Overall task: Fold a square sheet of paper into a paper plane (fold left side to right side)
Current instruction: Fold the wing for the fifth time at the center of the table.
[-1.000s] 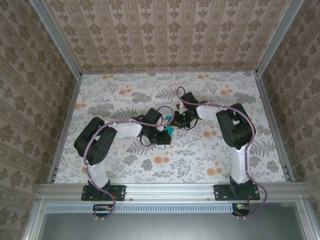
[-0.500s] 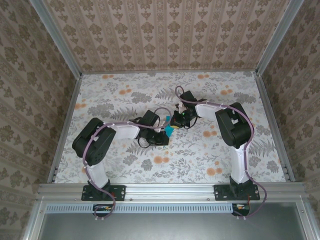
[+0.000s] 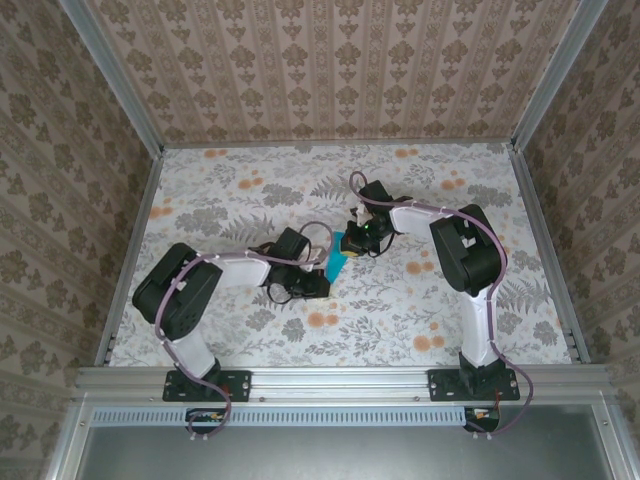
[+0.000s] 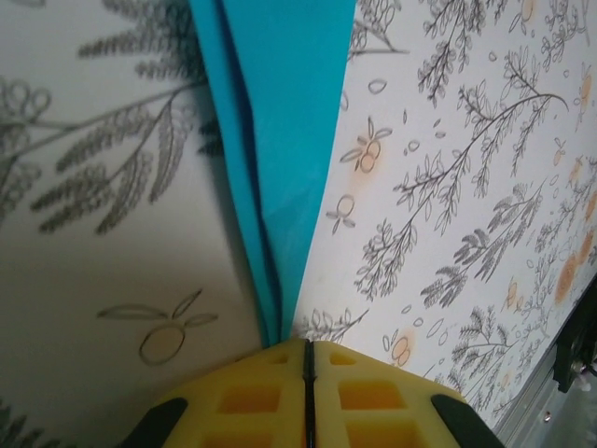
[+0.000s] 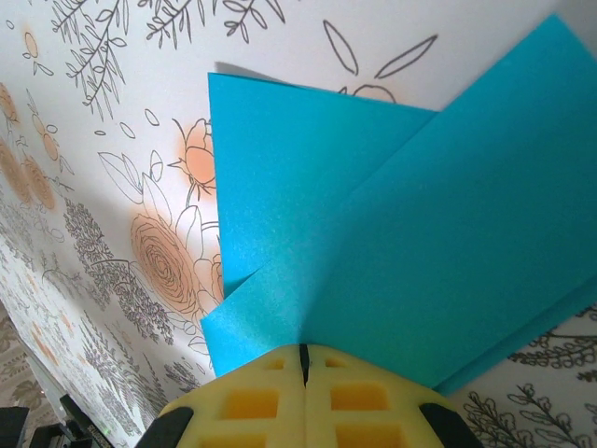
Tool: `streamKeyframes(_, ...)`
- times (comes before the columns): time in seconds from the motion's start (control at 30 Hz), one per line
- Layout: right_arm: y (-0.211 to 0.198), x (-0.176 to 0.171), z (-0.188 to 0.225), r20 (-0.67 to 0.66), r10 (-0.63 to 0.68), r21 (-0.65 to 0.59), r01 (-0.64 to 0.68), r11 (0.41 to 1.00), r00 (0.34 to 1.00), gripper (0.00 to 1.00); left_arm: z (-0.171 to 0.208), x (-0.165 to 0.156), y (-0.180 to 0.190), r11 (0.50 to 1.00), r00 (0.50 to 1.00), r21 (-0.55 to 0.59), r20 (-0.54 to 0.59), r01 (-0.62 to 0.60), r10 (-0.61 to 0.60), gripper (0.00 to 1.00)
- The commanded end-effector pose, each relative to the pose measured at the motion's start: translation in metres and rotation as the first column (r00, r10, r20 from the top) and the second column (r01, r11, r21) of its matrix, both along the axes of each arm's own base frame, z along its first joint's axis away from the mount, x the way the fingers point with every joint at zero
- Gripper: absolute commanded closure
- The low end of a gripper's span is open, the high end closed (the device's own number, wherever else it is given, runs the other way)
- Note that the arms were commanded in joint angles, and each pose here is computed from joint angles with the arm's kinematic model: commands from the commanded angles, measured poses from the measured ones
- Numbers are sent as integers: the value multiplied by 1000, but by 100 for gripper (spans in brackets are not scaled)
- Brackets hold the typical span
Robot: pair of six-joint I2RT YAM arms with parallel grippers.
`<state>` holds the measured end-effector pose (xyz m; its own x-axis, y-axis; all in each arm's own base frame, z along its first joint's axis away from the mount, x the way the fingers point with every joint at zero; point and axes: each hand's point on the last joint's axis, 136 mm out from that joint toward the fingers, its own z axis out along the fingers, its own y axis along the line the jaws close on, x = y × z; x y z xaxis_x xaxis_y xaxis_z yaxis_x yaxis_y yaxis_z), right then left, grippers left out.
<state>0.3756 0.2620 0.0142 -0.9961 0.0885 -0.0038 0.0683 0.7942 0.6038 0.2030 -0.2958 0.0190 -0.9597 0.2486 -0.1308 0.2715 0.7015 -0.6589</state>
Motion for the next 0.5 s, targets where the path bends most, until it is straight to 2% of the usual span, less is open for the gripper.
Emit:
streamKeyframes(0.0,-35,-15,-47,-81,-44,-181,29,983,996,100,-11,-16,20,998,998,55,-61,-24,27,91)
streamKeyframes(0.13,-28,-9,-38,-44,-40,-135,33,990,998,100,-2,-12,25,999,998,30,-37,-44,45,92)
streamKeyframes(0.27,-15,10,-2,64,-37,-53,40,998,997,98,28,4,23,998,997,-28,62,-49,51,87)
streamKeyframes(0.37,-20,24,39,181,-44,-65,57,996,982,85,57,22,27,994,981,-67,171,-83,93,81)
streamKeyframes(0.47,-36,27,73,282,-55,-137,97,986,958,69,82,43,40,984,945,-90,279,-153,173,76)
